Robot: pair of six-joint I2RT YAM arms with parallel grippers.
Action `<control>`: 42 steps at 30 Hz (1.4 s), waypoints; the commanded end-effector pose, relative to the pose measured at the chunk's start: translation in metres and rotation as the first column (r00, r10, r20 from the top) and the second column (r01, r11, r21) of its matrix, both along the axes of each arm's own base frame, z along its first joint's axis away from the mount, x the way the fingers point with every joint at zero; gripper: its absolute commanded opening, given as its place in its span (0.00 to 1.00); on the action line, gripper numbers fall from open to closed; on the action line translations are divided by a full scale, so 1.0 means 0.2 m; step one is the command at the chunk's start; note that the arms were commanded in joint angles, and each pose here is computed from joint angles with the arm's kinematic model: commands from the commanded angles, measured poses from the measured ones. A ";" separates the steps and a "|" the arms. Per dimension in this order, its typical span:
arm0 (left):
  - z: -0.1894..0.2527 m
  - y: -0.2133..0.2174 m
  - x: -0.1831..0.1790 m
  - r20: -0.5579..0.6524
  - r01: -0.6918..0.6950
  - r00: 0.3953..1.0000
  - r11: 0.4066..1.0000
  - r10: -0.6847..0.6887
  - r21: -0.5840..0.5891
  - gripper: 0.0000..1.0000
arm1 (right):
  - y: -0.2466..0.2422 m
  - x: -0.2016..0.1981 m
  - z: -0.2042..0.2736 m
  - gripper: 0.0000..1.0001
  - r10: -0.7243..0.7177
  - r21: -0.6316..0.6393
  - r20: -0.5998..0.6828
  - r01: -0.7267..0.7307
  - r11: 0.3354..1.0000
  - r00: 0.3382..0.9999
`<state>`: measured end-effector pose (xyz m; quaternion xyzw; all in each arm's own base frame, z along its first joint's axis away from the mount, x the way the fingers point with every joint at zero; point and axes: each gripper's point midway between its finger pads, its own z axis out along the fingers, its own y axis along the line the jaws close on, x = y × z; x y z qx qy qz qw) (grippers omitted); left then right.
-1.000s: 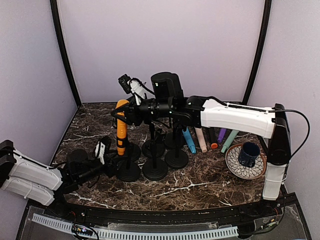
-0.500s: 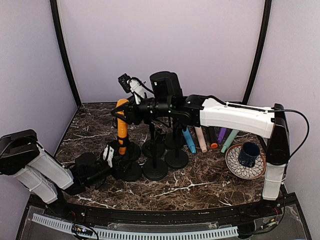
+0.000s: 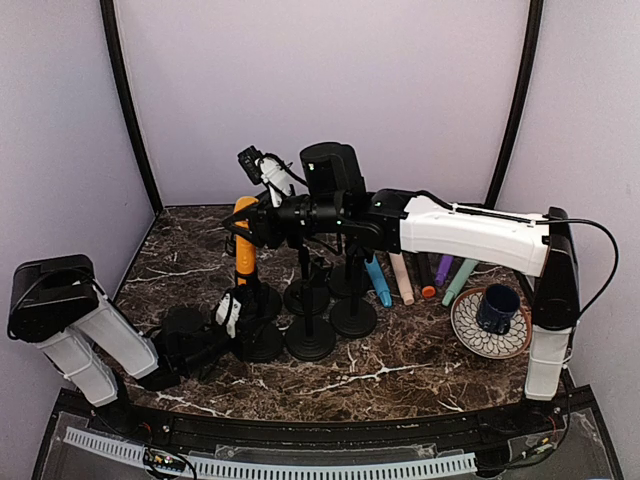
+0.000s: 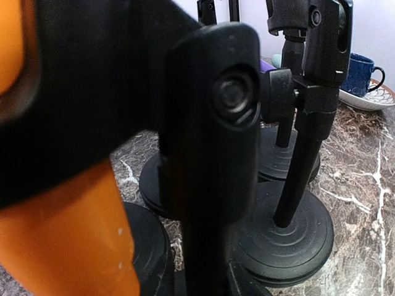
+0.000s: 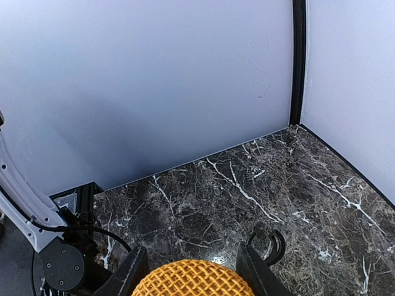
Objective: Remove the microphone from the stand
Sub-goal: Hold the microphone stand with the microphone at the center of the board, then remove the microphone from the microphone stand.
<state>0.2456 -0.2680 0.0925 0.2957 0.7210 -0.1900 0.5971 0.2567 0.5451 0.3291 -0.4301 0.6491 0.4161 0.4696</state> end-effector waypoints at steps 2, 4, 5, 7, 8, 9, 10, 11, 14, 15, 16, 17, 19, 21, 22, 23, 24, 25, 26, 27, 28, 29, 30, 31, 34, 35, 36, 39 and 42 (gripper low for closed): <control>0.04 -0.02 0.04 0.054 -0.024 0.998 1.000 0.024 0.008 0.20 | 0.02 0.03 0.09 0.20 -0.019 0.056 0.013 0.018 0.998 1.000; 0.03 -0.02 0.04 0.054 -0.024 0.998 1.000 0.023 0.017 0.15 | 0.02 0.03 0.08 0.20 -0.020 0.054 0.011 0.019 0.998 1.000; 0.03 -0.02 0.04 0.053 -0.027 0.998 0.999 0.026 0.023 0.11 | 0.02 0.03 0.08 0.20 -0.021 0.054 0.011 0.021 0.998 1.000; 0.02 -0.01 0.04 0.051 -0.032 0.998 0.999 0.031 0.029 0.07 | 0.02 0.04 0.08 0.20 -0.022 0.054 0.011 0.022 0.998 1.000; 0.02 -0.01 0.04 0.049 -0.034 0.998 0.999 0.032 0.033 0.06 | 0.02 0.04 0.09 0.20 -0.021 0.056 0.011 0.020 0.998 1.000; 0.01 -0.01 0.04 0.044 -0.034 0.999 0.999 0.032 0.039 0.04 | 0.02 0.04 0.09 0.20 -0.020 0.057 0.014 0.019 0.998 1.000; 0.00 -0.01 0.04 0.042 -0.036 0.999 0.998 0.034 0.043 0.03 | 0.02 0.03 0.09 0.20 -0.016 0.058 0.017 0.015 0.998 1.000; -0.01 0.00 0.04 0.036 -0.036 0.999 0.998 0.034 0.048 0.00 | 0.03 0.03 0.10 0.20 -0.007 0.059 0.025 0.006 0.998 1.000; -0.03 0.00 0.03 0.026 -0.033 0.999 0.998 0.032 0.053 0.00 | 0.03 0.02 0.12 0.18 0.038 0.067 0.036 -0.041 0.997 0.999; -0.04 0.01 0.03 0.021 -0.032 0.999 0.998 0.031 0.055 0.00 | 0.02 0.02 0.12 0.18 0.060 0.069 0.030 -0.062 0.996 0.998; -0.04 0.00 0.02 0.017 -0.028 0.999 0.998 0.027 0.057 0.00 | 0.01 0.01 0.13 0.18 0.084 0.074 0.026 -0.086 0.994 0.996; -0.05 0.01 0.02 0.013 -0.028 1.000 0.998 0.028 0.056 0.00 | 0.00 0.01 0.14 0.18 0.103 0.078 0.023 -0.104 0.991 0.994; -0.06 0.01 0.01 0.005 -0.027 1.000 0.998 0.027 0.059 0.00 | -0.02 0.00 0.16 0.18 0.144 0.091 0.024 -0.146 0.985 0.989; -0.07 0.02 0.01 -0.002 -0.028 1.000 0.998 0.029 0.061 0.00 | -0.03 -0.01 0.17 0.18 0.182 0.104 0.028 -0.184 0.977 0.983; -0.08 0.02 0.01 -0.005 -0.030 1.000 0.998 0.030 0.064 0.00 | -0.04 -0.02 0.18 0.19 0.195 0.112 0.032 -0.198 0.974 0.980; -0.08 0.02 0.01 -0.008 -0.030 0.999 0.997 0.031 0.066 0.00 | -0.04 -0.02 0.19 0.19 0.203 0.121 0.036 -0.206 0.971 0.978; -0.09 0.03 0.01 -0.011 -0.032 0.999 0.997 0.033 0.065 0.00 | -0.04 -0.02 0.20 0.19 0.204 0.127 0.039 -0.208 0.970 0.978; -0.09 0.03 0.01 -0.013 -0.033 0.999 0.997 0.034 0.064 0.00 | -0.04 -0.01 0.21 0.20 0.195 0.128 0.038 -0.198 0.972 0.980; -0.09 0.03 0.01 -0.015 -0.038 0.999 0.997 0.039 0.064 0.00 | -0.04 0.01 0.21 0.20 0.182 0.130 0.037 -0.186 0.974 0.983; -0.10 0.04 0.01 -0.017 -0.044 0.999 0.997 0.045 0.066 0.00 | -0.04 0.02 0.22 0.20 0.166 0.131 0.034 -0.169 0.977 0.986; -0.10 0.04 0.01 -0.019 -0.048 0.999 0.997 0.049 0.065 0.00 | -0.04 0.04 0.22 0.20 0.139 0.131 0.028 -0.141 0.981 0.990; -0.11 0.05 0.01 -0.021 -0.053 0.998 0.996 0.054 0.068 0.00 | -0.05 0.06 0.22 0.20 0.105 0.130 0.026 -0.108 0.986 0.994; -0.11 0.05 0.01 -0.023 -0.057 0.998 0.996 0.058 0.066 0.00 | -0.05 0.08 0.22 0.20 0.067 0.126 0.026 -0.069 0.990 0.997; -0.12 0.06 0.01 -0.026 -0.063 0.998 0.996 0.065 0.069 0.00 | -0.05 0.10 0.22 0.20 0.025 0.118 0.025 -0.028 0.993 0.999; -0.13 0.07 0.02 -0.036 -0.077 0.996 0.995 0.080 0.065 0.00 | -0.05 0.13 0.21 0.19 -0.065 0.101 0.027 0.062 0.993 0.998; -0.14 0.07 0.02 -0.037 -0.084 0.996 0.994 0.086 0.066 0.00 | -0.05 0.14 0.21 0.20 -0.089 0.101 0.021 0.087 0.991 0.996; -0.14 0.08 0.02 -0.038 -0.087 0.995 0.994 0.089 0.065 0.00 | -0.05 0.15 0.22 0.20 -0.113 0.106 0.016 0.111 0.988 0.993; -0.15 0.09 0.02 -0.037 -0.094 0.995 0.993 0.097 0.067 0.00 | -0.07 0.19 0.20 0.20 -0.197 0.083 -0.030 0.199 0.977 0.980; -0.16 0.09 0.01 -0.056 -0.099 0.993 0.994 0.102 0.052 0.00 | -0.08 0.21 0.20 0.20 -0.245 0.076 -0.053 0.249 0.966 0.968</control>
